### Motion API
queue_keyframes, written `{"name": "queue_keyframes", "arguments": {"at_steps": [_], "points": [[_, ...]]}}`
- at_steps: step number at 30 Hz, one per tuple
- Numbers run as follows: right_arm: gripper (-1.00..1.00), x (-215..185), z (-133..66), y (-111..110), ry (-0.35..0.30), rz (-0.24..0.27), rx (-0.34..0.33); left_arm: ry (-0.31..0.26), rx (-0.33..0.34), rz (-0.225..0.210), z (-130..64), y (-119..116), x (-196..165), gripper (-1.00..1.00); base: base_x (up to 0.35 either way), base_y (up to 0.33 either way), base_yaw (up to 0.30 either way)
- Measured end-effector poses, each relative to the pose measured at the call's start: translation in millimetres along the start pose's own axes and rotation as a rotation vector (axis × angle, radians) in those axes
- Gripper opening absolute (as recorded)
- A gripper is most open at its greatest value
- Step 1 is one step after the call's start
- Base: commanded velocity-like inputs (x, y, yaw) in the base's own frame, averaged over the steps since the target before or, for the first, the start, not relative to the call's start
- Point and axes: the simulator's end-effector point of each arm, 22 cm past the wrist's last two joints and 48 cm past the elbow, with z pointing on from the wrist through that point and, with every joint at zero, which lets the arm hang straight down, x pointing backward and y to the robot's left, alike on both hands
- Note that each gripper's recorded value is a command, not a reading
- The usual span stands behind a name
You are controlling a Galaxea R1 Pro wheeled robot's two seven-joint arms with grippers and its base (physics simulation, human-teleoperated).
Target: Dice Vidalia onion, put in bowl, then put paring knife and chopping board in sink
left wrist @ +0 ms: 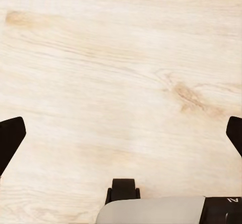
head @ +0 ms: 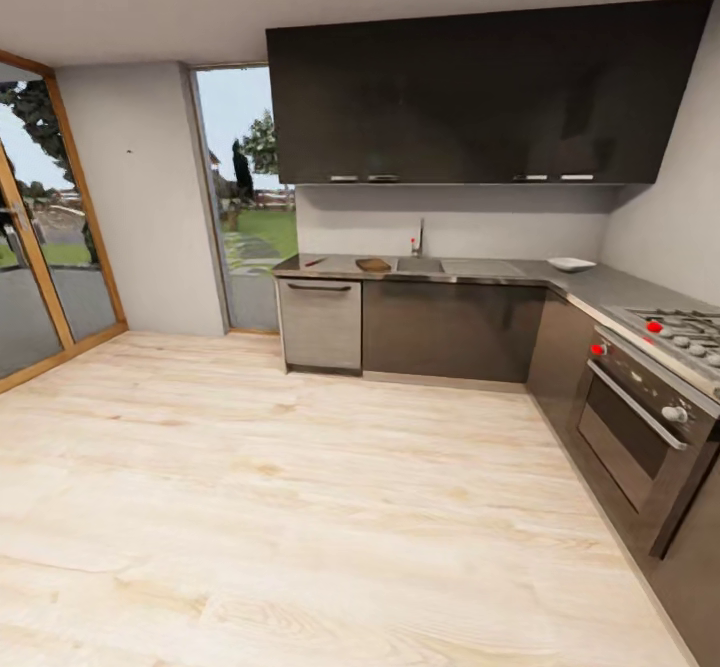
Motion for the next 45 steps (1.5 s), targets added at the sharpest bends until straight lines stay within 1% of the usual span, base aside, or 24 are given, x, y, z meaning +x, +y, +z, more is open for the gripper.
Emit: {"name": "queue_keyframes", "arguments": {"at_steps": [25, 45], "points": [[1.0, 3.5, -0.2, 0.1, 0.009, 0.0, 0.0, 0.009, 0.0, 0.0, 0.4, 0.0, 3.4, 1.0, 0.269, 0.002, 0.0], [1.0, 3.6, -0.2, 0.6, 0.009, -0.002, -0.002, 0.009, 0.0, 0.0, 0.4, -0.1, 3.4, 1.0, 0.268, 0.084, 0.0]]}}
